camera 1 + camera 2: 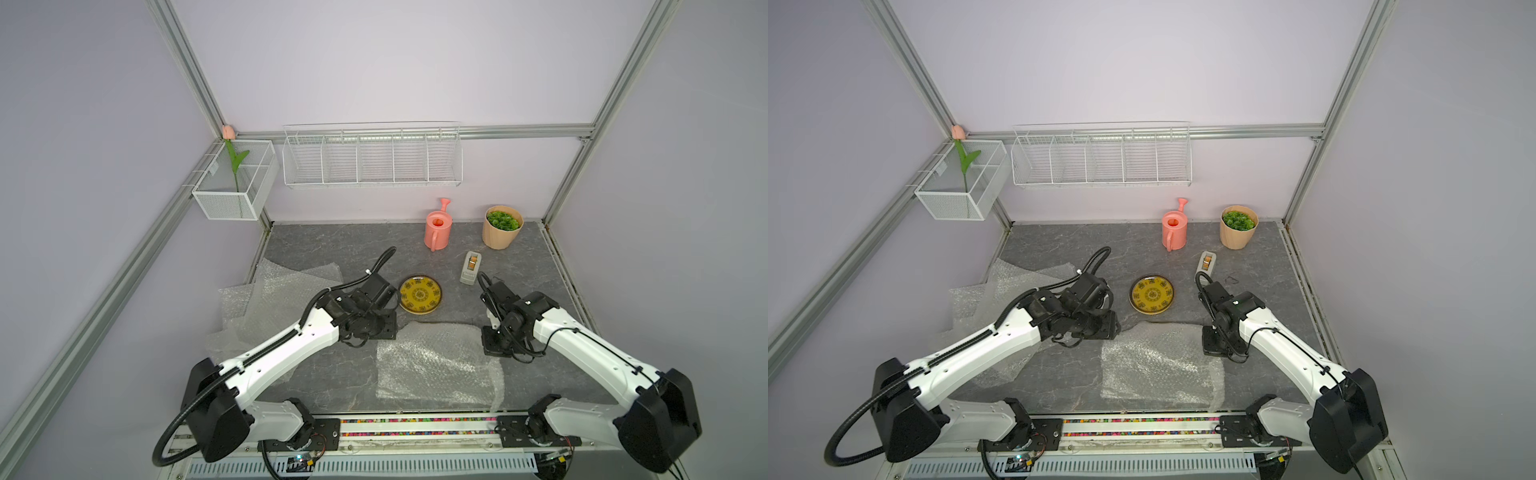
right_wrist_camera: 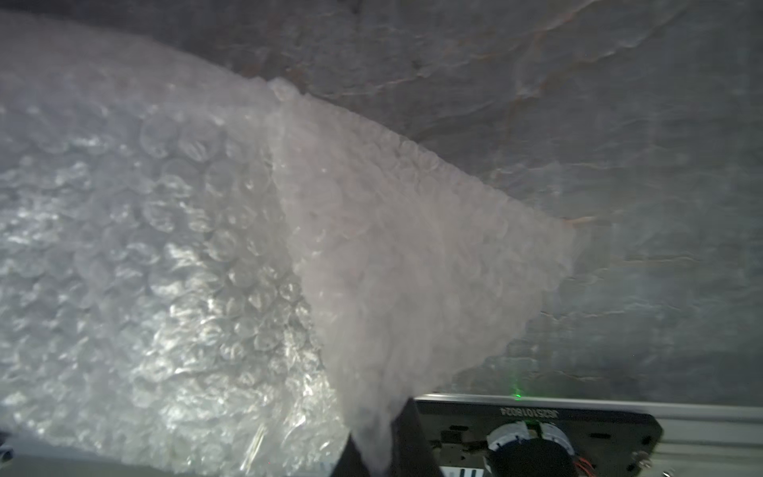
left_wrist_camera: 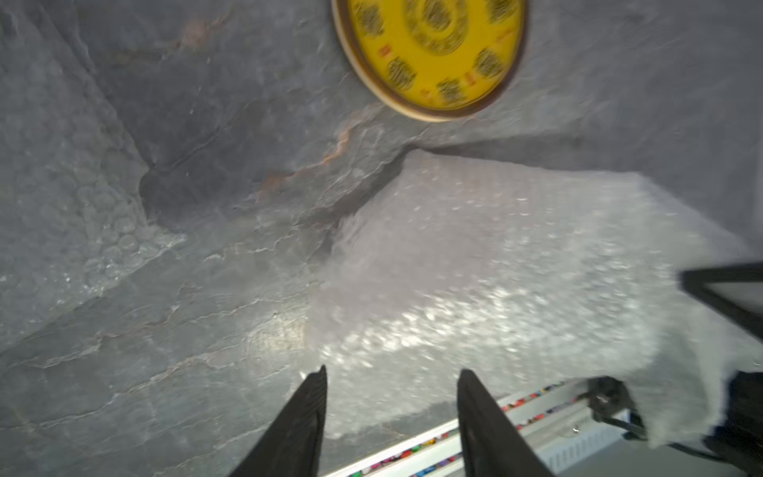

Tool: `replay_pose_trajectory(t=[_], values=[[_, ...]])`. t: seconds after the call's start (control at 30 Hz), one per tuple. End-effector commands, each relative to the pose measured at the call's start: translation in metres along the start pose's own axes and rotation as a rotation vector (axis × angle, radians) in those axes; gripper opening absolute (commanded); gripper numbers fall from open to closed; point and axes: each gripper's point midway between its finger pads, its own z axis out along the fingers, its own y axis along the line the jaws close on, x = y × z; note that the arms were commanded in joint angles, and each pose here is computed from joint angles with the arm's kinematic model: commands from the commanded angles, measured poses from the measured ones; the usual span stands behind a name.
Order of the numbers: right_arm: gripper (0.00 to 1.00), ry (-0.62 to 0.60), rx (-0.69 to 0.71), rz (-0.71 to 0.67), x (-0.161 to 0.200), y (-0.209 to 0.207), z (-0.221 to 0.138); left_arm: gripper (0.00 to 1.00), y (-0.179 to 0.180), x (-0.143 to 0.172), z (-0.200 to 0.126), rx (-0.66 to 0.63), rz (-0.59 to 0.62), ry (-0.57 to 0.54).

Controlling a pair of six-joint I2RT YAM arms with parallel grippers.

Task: Wrap dinner plates in bubble wrap
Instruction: Place the bubble wrap at the center of the board, then adjust the bubble wrap at the center of the board.

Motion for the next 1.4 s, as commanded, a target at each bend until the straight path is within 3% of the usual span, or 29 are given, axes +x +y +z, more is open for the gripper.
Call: replay_pose_trajectory(t=[0.0,0.2,0.3,0.4,0.5,0.6,0.67,0.73,0.9,1.07,1.17,1.3,1.37], values=[[0.06,-0.032,0.154,0.041,0.002,-0.030,0.000,0.62,0.006,-0.001,0.019,-0.038,-0.019,0.028],[0.06,-0.019,0.121,0.042,0.001,-0.022,0.006,0.72,-0.033,0.015,0.071,0.203,-0.044,0.132],[0.06,-0.013,0.119,0.051,0.003,-0.022,0.015,0.73,-0.024,0.024,0.094,0.178,-0.088,0.163],[0.07,-0.006,0.074,0.069,0.003,-0.013,0.027,0.69,-0.004,0.028,0.112,0.064,-0.111,0.184],[0.08,0.004,0.030,0.091,0.001,-0.004,0.039,0.65,0.029,0.017,0.115,-0.169,-0.083,0.146],[0.46,-0.006,0.073,0.112,-0.005,-0.007,0.040,0.58,0.060,0.006,0.109,-0.383,-0.038,0.130],[0.63,-0.038,0.107,0.128,-0.012,-0.012,0.034,0.49,0.071,0.003,0.105,-0.453,-0.016,0.139],[0.72,-0.091,0.133,0.140,-0.021,-0.018,0.021,0.47,0.077,0.002,0.098,-0.478,-0.011,0.137],[0.74,-0.194,0.116,0.146,-0.039,-0.016,-0.011,0.48,0.084,-0.008,0.066,-0.506,-0.034,0.062],[0.74,-0.207,0.055,0.132,-0.047,-0.005,-0.024,0.54,0.062,-0.023,0.035,-0.425,-0.054,0.003],[0.69,-0.179,-0.165,0.108,-0.054,0.032,-0.023,0.53,0.029,-0.030,0.027,-0.302,-0.042,-0.007],[0.66,-0.102,-0.482,0.109,-0.061,0.084,-0.006,0.32,-0.040,-0.020,0.052,-0.046,0.026,0.042],[0.65,-0.017,-0.487,0.152,-0.060,0.080,0.022,0.25,-0.063,-0.005,0.076,0.028,0.038,0.112]])
